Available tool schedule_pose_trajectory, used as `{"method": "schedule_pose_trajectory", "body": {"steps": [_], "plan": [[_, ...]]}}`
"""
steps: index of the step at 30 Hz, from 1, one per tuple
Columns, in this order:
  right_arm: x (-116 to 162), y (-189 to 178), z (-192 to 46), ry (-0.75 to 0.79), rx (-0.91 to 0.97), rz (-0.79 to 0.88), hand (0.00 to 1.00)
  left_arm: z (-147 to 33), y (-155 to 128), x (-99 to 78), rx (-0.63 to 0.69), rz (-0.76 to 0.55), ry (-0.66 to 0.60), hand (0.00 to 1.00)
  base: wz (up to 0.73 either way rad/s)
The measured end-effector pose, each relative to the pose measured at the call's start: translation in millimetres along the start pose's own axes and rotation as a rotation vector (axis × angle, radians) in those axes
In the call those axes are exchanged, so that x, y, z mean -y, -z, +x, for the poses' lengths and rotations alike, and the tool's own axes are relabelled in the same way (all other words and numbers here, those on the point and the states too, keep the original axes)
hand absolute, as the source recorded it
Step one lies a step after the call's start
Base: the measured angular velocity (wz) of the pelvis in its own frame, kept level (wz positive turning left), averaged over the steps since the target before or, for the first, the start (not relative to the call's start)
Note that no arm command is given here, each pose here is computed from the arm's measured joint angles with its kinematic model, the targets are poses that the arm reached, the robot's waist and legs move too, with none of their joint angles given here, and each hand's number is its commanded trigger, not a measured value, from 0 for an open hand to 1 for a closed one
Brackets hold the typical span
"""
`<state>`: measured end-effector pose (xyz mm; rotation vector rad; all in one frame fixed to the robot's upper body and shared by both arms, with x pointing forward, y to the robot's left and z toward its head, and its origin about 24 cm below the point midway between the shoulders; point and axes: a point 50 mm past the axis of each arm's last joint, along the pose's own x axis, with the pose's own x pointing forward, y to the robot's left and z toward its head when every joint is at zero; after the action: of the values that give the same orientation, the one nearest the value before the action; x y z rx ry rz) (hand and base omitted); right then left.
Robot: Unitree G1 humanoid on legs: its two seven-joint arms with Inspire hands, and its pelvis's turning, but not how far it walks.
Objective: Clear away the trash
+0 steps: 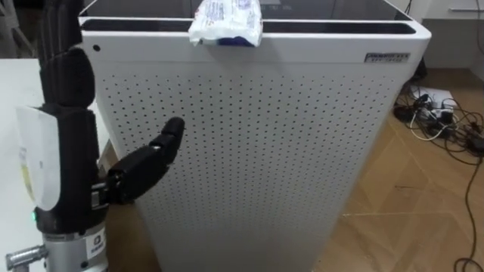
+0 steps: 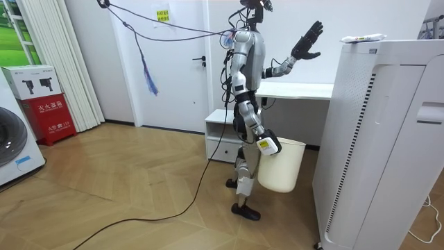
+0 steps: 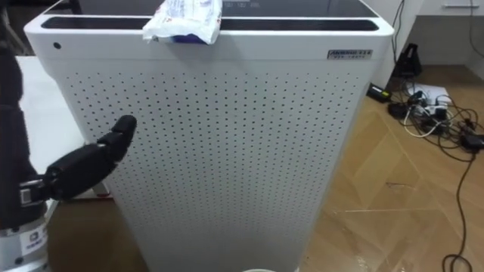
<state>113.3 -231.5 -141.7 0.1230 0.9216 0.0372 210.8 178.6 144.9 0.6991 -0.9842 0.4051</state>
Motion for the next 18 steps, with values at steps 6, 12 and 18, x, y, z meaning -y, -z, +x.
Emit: {"method": "schedule_pose_trajectory", "body": {"steps": [6,12,18], "plan": [[-0.9,0.2,-0.5,-0.009,0.003,-0.003,1.00,8.8,0.5,-1.7,0.047,0.040,0.019,0.00,0.04],[-0.8,2.1,-1.7,-0.026,-0.003,-0.002,1.00,27.9,-7.9,-2.6,0.187,0.100,0.030,0.00,-0.01],[-3.8,-3.5,0.4,-0.044,-0.002,-0.020,1.00,36.6,-7.5,0.3,0.202,0.140,0.055,0.00,-0.02]]}}
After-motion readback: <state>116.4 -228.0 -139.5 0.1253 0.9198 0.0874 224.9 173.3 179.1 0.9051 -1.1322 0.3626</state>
